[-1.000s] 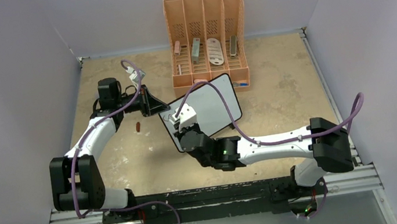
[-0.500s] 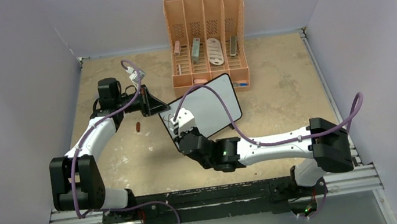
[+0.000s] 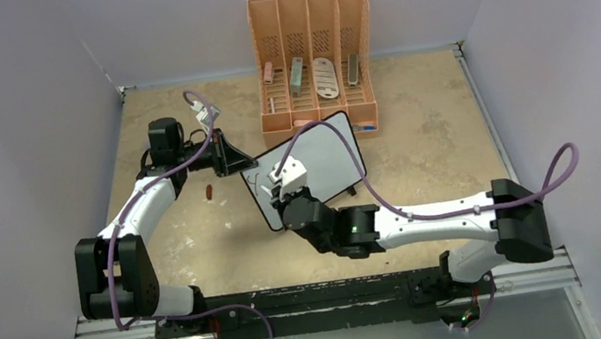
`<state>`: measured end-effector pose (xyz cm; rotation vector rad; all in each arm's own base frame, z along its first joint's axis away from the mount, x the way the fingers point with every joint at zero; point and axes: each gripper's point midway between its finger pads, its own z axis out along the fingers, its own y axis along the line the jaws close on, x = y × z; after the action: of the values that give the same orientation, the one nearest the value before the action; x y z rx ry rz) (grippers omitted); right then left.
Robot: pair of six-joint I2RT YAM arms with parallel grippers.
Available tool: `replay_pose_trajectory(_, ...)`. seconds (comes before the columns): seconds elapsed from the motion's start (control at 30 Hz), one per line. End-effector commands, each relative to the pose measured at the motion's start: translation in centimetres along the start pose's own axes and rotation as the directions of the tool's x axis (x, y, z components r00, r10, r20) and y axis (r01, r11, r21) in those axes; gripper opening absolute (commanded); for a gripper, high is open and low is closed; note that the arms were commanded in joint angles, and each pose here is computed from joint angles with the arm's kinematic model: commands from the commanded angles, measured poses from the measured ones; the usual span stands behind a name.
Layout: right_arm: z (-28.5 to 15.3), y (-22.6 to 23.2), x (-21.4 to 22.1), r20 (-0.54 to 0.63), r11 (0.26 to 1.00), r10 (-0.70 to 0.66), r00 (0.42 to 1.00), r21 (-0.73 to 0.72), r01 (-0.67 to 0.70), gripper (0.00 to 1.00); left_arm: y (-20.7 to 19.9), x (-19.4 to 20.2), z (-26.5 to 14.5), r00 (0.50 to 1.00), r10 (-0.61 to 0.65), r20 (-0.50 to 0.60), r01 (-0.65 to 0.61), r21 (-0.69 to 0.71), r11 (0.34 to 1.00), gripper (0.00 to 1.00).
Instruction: Write a sentence on the whiteboard
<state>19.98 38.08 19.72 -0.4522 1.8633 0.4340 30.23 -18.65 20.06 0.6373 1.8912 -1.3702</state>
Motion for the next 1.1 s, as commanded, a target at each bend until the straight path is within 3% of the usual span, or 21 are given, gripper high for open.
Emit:
replay_pose_trajectory(0.0,-0.9,-2.0,-3.5,0.11,0.994,0.083,0.991,0.061,-0.09,0.0,-1.3,-1.6,0.0,0.997,0.071,0.017,-0.072,0.038,0.997,0.0)
replay_pose_trajectory(1.07,0.8,-1.6,-4.5,0.144,0.991,0.103,0.984,0.065,-0.114,0.0,-1.2,-1.7,0.0,0.997,0.077,0.018,-0.078,0.035,0.996,0.0)
